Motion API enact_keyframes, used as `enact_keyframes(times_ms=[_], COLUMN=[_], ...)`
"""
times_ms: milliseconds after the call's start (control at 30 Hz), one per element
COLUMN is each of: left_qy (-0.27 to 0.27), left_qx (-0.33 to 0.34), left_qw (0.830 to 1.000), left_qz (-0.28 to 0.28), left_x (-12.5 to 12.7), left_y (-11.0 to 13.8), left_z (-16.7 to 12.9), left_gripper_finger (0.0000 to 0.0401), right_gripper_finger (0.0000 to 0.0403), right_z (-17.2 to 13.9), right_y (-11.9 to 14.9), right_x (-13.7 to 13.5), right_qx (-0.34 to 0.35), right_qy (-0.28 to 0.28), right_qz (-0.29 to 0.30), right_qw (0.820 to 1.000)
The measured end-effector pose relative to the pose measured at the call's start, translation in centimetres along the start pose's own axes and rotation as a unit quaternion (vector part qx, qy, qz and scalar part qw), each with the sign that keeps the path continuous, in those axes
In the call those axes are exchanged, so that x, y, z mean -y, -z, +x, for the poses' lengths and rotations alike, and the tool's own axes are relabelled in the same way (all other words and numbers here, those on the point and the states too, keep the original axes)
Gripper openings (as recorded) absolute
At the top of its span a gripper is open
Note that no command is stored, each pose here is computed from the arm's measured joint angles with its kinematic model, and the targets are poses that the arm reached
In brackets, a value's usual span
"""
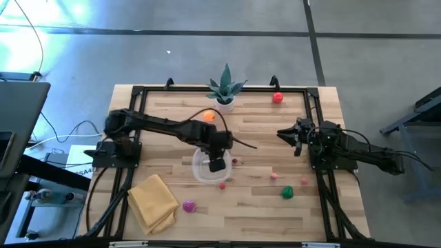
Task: Pick and placing Produce into tupperware
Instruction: Put the red strawberry into the transparent bin
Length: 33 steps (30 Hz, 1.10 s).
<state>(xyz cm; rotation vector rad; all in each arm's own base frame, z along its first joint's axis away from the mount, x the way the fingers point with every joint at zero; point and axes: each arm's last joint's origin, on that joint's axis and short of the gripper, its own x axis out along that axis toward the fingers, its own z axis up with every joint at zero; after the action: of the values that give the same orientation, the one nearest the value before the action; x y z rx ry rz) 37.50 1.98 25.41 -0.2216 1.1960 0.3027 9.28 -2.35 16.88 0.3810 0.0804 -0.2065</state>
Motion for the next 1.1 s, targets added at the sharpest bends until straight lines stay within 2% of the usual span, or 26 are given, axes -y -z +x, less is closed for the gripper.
enact_keyframes(times_ms=[233,400,600,733,833,1000,1100], left_qy=[-0.053,-0.041,-0.003,0.012,0.025,0.125,0.157], left_qx=[0.054,0.135,0.22,0.242,0.248,0.245,0.247], left_qw=[0.997,0.989,0.973,0.966,0.967,0.96,0.954], left_qz=[-0.029,-0.055,-0.071,-0.085,-0.056,0.044,0.071], left_x=[-2.0,-3.4,-5.1,-6.7,-7.6,-8.0,-8.2], left_y=[3.4,7.1,11.6,13.7,14.4,14.4,14.5], left_z=[-5.2,-7.1,-7.0,-6.1,-5.6,-5.6,-5.7], left_gripper_finger=[0.0053,0.0053,0.0053,0.0053,0.0053,0.0053,0.0053], right_gripper_finger=[0.0071,0.0071,0.0071,0.0071,0.0071,0.0071,0.0071], right_z=[0.1,0.1,0.1,0.1,0.1,0.0,0.1], right_y=[0.0,0.0,-0.1,-0.3,-0.5,-0.7,-0.7], right_x=[0.0,0.0,0.0,-0.1,-0.2,-0.2,-0.2], right_qx=[-0.002,-0.002,0.005,0.017,0.026,0.033,0.033], right_qy=[0.002,0.002,0.0,-0.004,-0.009,-0.013,-0.013], right_qz=[-0.001,0.0,0.004,0.014,0.014,0.008,0.008], right_qw=[1.0,1.0,1.0,1.0,1.0,0.999,0.999])
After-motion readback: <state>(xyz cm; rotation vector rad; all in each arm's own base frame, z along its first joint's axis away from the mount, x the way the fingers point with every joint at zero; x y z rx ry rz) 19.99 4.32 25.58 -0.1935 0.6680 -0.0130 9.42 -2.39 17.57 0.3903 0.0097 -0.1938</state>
